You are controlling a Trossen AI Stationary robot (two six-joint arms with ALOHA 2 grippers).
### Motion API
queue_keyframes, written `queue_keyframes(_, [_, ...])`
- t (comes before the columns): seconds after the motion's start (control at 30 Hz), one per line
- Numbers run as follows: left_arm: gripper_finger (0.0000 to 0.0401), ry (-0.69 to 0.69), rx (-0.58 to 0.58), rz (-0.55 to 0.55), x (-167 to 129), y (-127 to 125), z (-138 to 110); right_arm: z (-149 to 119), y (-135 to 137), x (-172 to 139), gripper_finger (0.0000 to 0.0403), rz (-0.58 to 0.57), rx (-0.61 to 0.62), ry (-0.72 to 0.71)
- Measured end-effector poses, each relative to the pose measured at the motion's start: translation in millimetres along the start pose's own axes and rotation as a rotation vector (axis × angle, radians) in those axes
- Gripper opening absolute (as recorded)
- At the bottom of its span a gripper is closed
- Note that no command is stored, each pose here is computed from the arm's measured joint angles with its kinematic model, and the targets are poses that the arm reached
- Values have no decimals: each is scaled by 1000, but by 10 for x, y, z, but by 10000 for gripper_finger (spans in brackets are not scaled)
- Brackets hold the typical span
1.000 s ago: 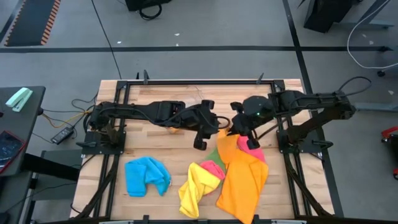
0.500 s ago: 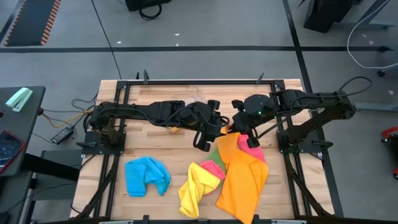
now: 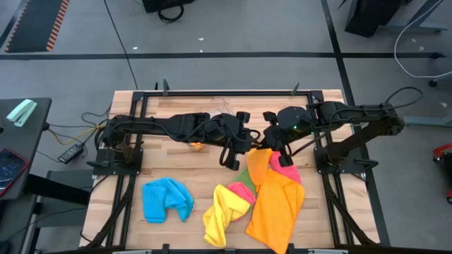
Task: Fold microfiber towels
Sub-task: Fold the orange microfiber towel
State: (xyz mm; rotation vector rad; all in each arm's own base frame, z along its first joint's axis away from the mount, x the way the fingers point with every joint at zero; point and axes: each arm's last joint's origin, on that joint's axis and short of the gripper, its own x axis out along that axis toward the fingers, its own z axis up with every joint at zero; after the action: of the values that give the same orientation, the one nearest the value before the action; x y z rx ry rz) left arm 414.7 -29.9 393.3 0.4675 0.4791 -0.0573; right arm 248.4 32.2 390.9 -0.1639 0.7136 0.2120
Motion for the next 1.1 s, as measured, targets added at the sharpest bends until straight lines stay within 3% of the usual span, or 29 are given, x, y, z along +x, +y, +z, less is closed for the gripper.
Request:
queue_keyframes(0.23, [9, 35, 13, 88, -8, -42, 22, -51, 6, 10, 32, 2, 43, 45])
queue_keyframes(0.47, [9, 100, 6, 244, -15, 12, 2, -282, 55, 323, 72, 82, 46, 93])
queue_keyframes(0.8, [12, 115, -16, 244, -12, 30, -23, -667, 92, 773, 74, 84, 74, 70])
queue_keyframes(1.1, [21, 176, -30, 248, -17, 14, -79, -1183, 159, 1071, 64, 108, 174, 87])
